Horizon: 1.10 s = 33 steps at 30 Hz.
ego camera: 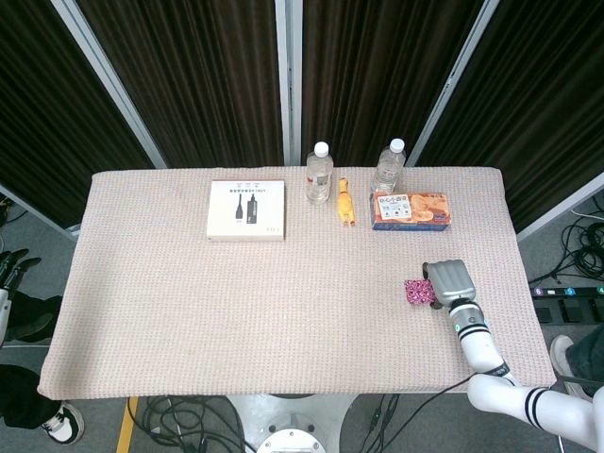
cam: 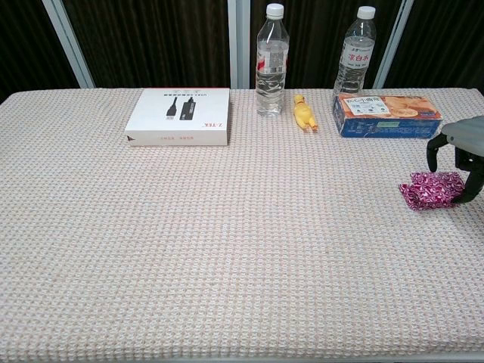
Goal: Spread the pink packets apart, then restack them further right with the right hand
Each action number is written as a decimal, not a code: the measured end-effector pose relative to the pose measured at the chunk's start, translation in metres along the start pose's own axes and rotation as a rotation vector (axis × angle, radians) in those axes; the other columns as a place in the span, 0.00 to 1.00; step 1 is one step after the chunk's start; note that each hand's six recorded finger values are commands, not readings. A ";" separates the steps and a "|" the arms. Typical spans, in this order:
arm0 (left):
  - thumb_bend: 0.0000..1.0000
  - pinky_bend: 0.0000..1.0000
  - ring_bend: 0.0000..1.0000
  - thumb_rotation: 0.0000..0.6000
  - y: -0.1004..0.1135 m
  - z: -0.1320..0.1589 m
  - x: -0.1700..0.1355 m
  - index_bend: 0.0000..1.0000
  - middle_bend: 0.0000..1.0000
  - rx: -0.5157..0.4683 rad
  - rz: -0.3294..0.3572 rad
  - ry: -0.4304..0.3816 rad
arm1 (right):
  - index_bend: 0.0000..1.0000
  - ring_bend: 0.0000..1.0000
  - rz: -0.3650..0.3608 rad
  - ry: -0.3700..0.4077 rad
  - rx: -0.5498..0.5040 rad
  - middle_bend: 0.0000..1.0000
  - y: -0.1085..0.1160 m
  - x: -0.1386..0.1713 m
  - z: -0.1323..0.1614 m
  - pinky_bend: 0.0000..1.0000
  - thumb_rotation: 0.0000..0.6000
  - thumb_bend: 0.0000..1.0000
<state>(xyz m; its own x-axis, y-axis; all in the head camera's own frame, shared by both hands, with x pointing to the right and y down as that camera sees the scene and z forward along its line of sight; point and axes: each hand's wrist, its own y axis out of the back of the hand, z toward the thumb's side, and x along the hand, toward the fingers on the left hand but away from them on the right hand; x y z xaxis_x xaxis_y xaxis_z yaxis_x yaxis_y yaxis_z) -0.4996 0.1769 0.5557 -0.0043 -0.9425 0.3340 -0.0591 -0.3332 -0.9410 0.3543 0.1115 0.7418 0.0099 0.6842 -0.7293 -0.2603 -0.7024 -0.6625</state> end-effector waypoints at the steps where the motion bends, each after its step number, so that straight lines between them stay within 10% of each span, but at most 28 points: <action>1: 0.00 0.24 0.12 1.00 -0.001 0.000 0.000 0.25 0.23 0.002 -0.002 0.000 | 0.44 1.00 0.002 -0.002 0.000 1.00 -0.001 -0.001 -0.001 1.00 1.00 0.00; 33: 0.00 0.24 0.12 1.00 -0.003 -0.008 0.000 0.25 0.23 0.000 -0.009 0.021 | 0.41 1.00 0.028 0.011 0.003 1.00 -0.015 -0.018 0.009 1.00 1.00 0.00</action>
<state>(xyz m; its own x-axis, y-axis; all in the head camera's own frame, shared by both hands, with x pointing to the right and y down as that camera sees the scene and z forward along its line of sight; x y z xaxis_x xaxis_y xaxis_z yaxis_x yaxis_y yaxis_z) -0.5070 0.1778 0.5594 -0.0245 -0.9389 0.3432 -0.0593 -0.3413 -0.9381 0.3497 0.1114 0.7666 0.0129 0.6619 -0.7495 -0.2637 -0.7208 -0.6410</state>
